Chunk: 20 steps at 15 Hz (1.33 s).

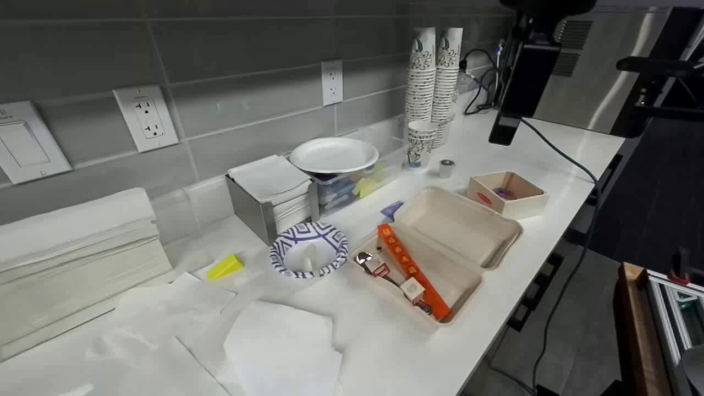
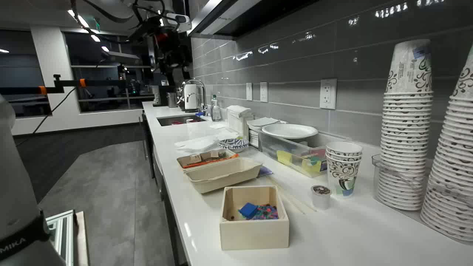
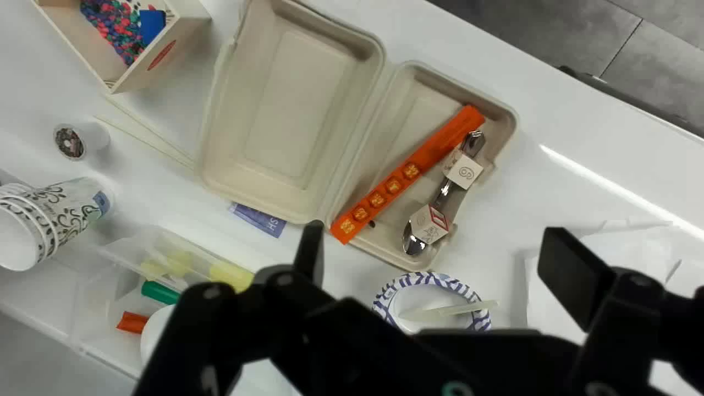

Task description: Place the small white container in the three stacked cups

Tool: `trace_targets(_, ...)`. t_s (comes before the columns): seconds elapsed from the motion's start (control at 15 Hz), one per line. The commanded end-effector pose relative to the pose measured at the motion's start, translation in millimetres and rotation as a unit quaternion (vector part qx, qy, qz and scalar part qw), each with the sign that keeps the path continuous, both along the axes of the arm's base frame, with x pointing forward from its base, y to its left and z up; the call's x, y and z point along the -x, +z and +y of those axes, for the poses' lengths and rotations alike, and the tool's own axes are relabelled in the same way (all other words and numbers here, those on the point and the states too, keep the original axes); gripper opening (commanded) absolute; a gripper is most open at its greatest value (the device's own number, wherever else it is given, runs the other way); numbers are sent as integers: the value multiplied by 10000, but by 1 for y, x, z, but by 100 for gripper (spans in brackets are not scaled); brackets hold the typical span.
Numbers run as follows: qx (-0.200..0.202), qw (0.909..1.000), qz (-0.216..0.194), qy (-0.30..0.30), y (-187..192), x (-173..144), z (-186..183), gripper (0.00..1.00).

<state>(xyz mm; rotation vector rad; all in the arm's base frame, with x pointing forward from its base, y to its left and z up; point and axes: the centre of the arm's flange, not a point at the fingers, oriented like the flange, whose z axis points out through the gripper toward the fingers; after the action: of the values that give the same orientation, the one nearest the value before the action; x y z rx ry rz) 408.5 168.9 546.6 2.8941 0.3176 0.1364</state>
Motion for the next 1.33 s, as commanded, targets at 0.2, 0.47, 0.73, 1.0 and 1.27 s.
trace_targets(0.2,0,10000,1,0,0,0,0,100)
trace_targets(0.47,0,10000,1,0,0,0,0,100)
trace_targets(0.73,-621,9965,49,-557,-10,-33,-65,100)
trace_targets(1.0,-1153,9854,7,-1255,-31,-61,-158,100)
trace_targets(1.27,-1406,9720,-155,-1875,-71,-75,-230,100)
